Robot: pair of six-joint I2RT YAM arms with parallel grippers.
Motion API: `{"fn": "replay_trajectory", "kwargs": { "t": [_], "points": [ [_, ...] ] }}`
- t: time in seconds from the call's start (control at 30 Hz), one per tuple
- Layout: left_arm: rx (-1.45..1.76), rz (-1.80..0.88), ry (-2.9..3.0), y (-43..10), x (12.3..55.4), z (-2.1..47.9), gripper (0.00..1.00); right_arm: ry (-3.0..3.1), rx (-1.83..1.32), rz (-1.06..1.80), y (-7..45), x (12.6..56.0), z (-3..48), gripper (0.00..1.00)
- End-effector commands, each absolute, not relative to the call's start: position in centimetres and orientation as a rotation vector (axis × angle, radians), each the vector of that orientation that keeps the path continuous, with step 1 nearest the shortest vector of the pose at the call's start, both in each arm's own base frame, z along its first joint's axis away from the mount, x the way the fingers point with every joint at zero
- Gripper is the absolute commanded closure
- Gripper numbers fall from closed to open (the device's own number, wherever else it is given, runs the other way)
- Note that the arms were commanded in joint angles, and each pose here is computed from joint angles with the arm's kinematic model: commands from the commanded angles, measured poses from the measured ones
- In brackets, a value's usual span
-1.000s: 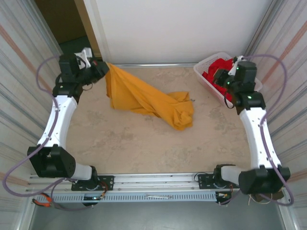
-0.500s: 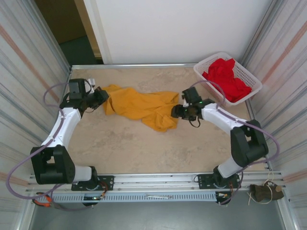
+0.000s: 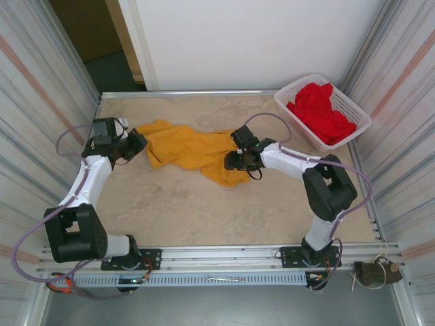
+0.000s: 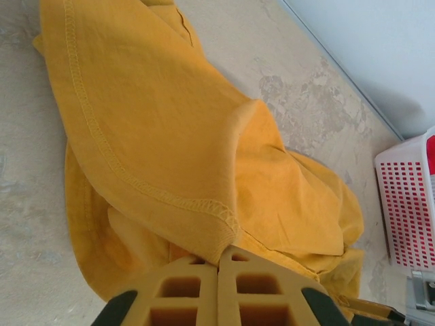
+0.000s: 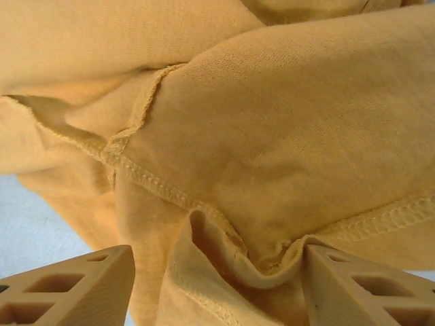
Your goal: Fold the inside-out t-shirt
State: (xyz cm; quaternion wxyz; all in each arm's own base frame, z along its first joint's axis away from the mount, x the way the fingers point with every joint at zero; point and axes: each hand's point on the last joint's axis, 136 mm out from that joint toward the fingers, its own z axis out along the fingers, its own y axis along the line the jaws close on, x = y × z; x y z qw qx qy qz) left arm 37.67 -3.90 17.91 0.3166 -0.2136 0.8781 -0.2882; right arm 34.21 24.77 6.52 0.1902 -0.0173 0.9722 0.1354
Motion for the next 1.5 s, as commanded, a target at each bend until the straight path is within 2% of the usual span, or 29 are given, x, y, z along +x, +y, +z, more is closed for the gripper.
{"fn": "replay_trajectory", "kwargs": {
  "t": [0.0,0.13,0.2,0.3,0.37,0.43,0.5,0.6,0.7,0.93,1.03,1.17,1.4,1.47],
  "points": [
    [-0.524,-0.763,2.282,-3.7,37.5,18.7,1.00,2.754,-0.017,0.316,24.5,34.4,5.9,0.53],
    [-0.527,-0.771,2.280,-3.6,37.3,18.6,1.00,2.747,-0.013,0.292,23.6,34.4,6.6,1.00],
    [-0.533,-0.781,2.263,-3.3,37.4,19.0,1.00,2.699,0.011,0.309,22.7,35.1,8.8,1.00],
    [-0.541,-0.837,2.176,-2.9,38.8,22.1,1.00,2.523,0.088,0.401,20.1,37.5,15.4,1.00],
    [-0.520,-0.882,2.081,-2.8,40.6,26.2,1.00,2.378,0.146,0.494,17.9,39.5,21.4,1.00],
    [-0.490,-0.949,1.985,-3.1,42.6,31.3,1.00,2.180,0.187,0.596,15.4,41.3,29.6,1.00],
    [-0.438,-1.017,1.882,-3.5,43.9,37.3,1.00,1.997,0.202,0.662,13.0,41.5,37.2,1.00],
    [-0.348,-1.098,1.732,-4.2,43.7,46.0,1.00,1.747,0.201,0.708,10.0,39.1,47.3,1.00],
    [-0.282,-1.127,1.621,-4.7,41.6,52.1,1.00,1.571,0.198,0.720,7.9,34.9,53.8,1.00],
    [-0.218,-1.097,1.392,-5.0,33.5,60.0,1.00,1.263,0.164,0.703,5.3,23.0,62.0,1.00],
    [-0.221,-1.051,1.354,-4.7,31.7,61.3,1.00,1.209,0.154,0.682,4.8,20.7,63.7,1.00],
    [-0.276,-1.034,1.411,-4.1,33.7,59.2,1.00,1.289,0.154,0.695,5.5,23.2,62.2,1.00],
    [-0.433,-1.065,1.698,-2.8,45.4,46.5,1.00,1.624,0.234,0.713,7.9,37.7,50.9,1.00],
    [-0.423,-1.094,1.744,-2.9,48.4,44.3,1.00,1.689,0.242,0.726,8.6,41.0,48.7,1.00]
  ]
}}
